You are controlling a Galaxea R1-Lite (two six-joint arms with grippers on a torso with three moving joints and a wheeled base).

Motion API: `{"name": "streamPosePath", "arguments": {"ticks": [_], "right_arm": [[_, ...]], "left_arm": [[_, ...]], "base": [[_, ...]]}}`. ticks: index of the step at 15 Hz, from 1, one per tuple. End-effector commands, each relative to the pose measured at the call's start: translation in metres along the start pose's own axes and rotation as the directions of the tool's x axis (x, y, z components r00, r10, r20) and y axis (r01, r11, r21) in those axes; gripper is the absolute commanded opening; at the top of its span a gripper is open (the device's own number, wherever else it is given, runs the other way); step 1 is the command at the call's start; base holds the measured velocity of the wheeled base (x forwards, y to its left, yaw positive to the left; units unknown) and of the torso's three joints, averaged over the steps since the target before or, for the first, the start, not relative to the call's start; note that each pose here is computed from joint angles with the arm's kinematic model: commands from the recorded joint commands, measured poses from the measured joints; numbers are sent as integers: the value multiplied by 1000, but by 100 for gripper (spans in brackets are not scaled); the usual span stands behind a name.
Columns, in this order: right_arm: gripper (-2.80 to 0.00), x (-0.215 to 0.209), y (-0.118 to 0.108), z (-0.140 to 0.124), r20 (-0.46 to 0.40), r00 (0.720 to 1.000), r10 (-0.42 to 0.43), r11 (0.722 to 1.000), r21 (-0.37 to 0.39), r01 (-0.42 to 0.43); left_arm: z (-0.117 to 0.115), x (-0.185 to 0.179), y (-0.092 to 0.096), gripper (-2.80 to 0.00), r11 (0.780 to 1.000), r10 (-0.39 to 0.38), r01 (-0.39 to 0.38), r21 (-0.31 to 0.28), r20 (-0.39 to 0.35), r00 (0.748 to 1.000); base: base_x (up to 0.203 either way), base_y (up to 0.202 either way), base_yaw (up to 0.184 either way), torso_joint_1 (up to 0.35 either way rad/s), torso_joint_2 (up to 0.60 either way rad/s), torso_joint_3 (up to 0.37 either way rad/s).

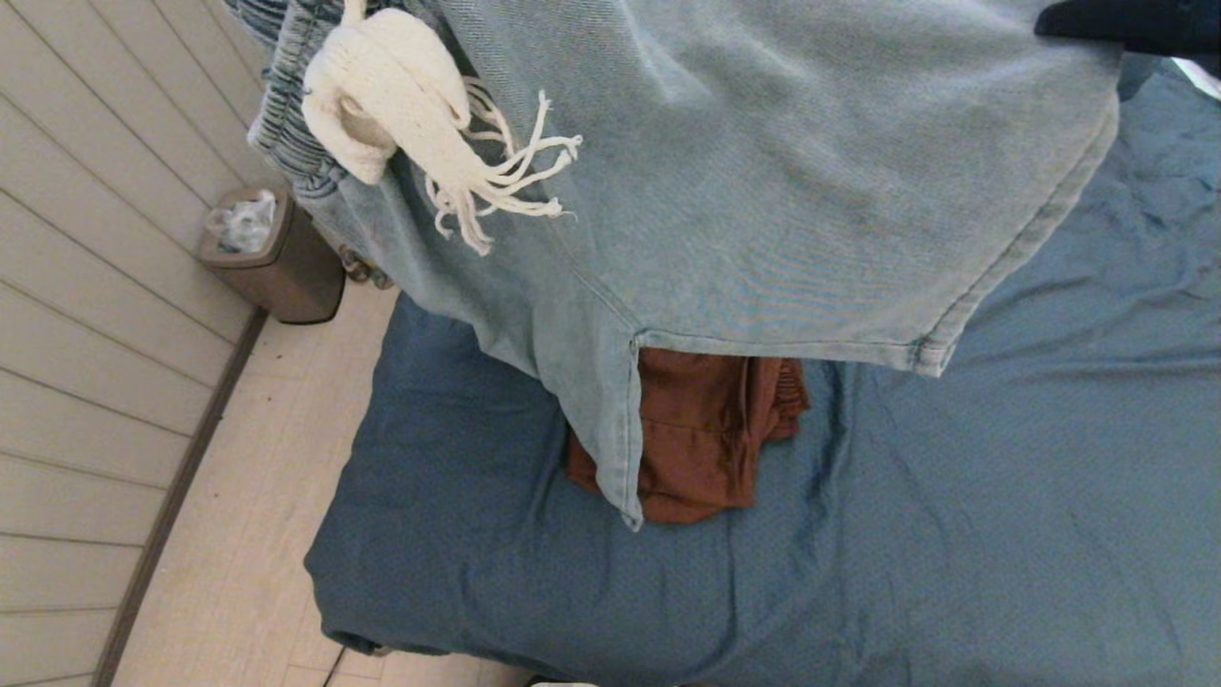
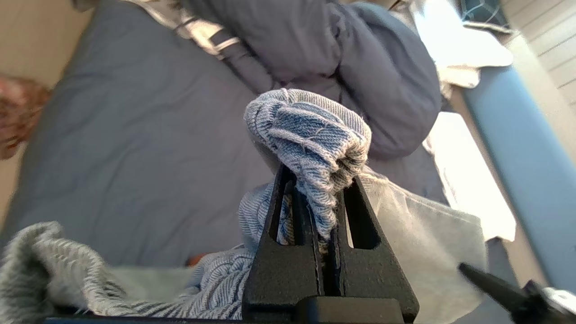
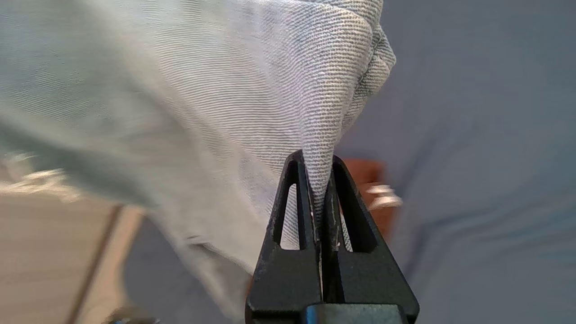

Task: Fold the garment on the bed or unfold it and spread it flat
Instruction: Unford the blue shorts

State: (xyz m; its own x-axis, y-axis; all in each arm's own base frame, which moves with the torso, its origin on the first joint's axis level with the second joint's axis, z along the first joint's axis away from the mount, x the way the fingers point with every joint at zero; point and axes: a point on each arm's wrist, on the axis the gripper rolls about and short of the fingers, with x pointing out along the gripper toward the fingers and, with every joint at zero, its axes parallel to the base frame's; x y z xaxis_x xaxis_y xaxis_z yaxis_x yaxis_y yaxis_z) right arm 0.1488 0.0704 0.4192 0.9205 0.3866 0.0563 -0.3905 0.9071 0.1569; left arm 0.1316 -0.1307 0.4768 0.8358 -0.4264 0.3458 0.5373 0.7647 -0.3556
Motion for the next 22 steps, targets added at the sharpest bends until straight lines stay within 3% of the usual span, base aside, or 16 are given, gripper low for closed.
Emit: {"name": "streamPosePath", "arguments": {"ticks": [1, 4, 6, 10, 15, 22], "right_arm": [[-280, -7, 14, -2, -15, 996, 88, 996, 8, -88], [-280, 1, 33, -8, -52, 982, 183, 983, 13, -182], [-280, 10, 44, -10, -64, 978, 197, 980, 12, -197], [-280, 5, 61, -1, -35, 962, 271, 962, 29, -270], [-280, -12, 69, 6, -7, 936, 352, 935, 38, -352], [-280, -16, 73, 8, 3, 922, 387, 921, 40, -387]], "left_arm": [[7, -26, 7, -280, 1000, 8, -8, 0, -3, 1000], [16, -51, 15, -280, 999, 41, -41, -1, 16, 999], [29, -64, 16, -280, 999, 46, -46, 0, 48, 998], [56, -98, 21, -280, 999, 32, -32, -3, 125, 992], [81, -148, 32, -280, 1000, 23, -23, -2, 190, 981], [94, -169, 35, -280, 999, 8, -16, 36, 234, 972]], "base": [[0, 0, 0, 0, 0, 0], [0, 0, 0, 0, 0, 0], [0, 0, 0, 0, 0, 0], [0, 0, 0, 0, 0, 0], [0, 0, 0, 0, 0, 0], [0, 0, 0, 0, 0, 0]]}}
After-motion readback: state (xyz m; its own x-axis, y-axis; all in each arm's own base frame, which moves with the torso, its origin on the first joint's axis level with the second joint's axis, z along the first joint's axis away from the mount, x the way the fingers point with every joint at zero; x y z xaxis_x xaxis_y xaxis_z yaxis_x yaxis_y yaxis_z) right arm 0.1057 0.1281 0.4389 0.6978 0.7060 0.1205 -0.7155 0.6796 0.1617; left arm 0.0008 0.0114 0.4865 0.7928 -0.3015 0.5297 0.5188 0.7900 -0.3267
